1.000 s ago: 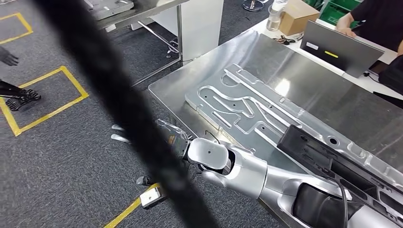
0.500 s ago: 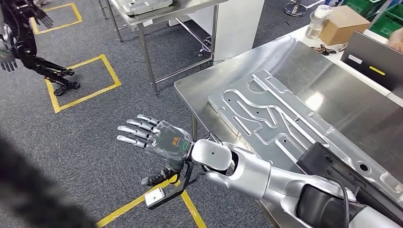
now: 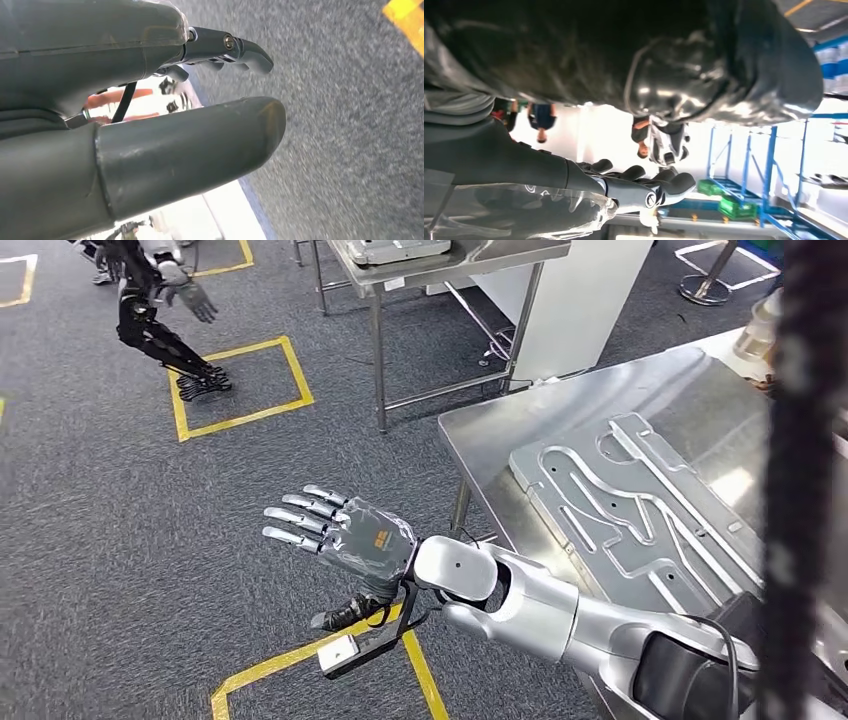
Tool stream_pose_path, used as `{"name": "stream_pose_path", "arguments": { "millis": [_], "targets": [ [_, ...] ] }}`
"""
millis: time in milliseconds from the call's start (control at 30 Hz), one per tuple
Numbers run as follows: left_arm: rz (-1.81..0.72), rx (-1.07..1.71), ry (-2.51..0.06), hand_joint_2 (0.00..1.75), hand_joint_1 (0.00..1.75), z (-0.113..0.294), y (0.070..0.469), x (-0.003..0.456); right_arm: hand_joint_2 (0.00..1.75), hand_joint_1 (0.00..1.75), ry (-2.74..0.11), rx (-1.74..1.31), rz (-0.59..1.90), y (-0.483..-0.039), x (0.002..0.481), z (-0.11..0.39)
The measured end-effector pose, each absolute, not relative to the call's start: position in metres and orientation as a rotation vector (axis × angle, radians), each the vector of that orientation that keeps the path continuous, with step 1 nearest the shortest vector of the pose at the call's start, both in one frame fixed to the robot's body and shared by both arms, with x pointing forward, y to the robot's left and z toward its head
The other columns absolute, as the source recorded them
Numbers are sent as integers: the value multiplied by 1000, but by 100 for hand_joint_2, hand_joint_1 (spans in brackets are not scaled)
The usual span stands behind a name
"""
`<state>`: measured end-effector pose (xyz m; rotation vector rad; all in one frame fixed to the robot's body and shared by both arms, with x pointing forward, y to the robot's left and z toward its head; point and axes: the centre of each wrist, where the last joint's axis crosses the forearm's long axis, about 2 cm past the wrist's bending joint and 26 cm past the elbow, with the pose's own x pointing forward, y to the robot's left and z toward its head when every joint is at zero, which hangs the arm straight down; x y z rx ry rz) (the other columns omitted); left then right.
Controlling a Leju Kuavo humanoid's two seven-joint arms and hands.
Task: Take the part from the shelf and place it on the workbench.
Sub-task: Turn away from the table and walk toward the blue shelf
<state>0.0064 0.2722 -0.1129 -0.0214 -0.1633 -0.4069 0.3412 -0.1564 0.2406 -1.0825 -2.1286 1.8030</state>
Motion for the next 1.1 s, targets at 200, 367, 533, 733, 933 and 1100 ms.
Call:
{"name": "stream_pose_path", "arguments": {
  "millis": [200, 367, 533, 733, 933, 1100],
  "targets": [
    [-412, -15, -160, 0, 0, -113, 273, 7, 0, 0, -2126, -1080, 1804, -158, 341, 240],
    [-419, -14, -162, 0, 0, -113, 273, 9, 0, 0, -2129, -1078, 1802, -158, 341, 240],
    [-420, -12, -161, 0, 0, -113, 273, 9, 0, 0, -2129, -1073, 1802, -158, 341, 240],
    [-415, -11, -160, 0, 0, -113, 274, 8, 0, 0, -2130, -1061, 1807, -160, 341, 240],
    [-411, -10, -162, 0, 0, -113, 274, 10, 0, 0, -2103, -1047, 1816, -163, 340, 233],
    [-410, -10, -162, 0, 0, -113, 274, 10, 175, 0, -2093, -1046, 1820, -165, 340, 231]
  ]
}}
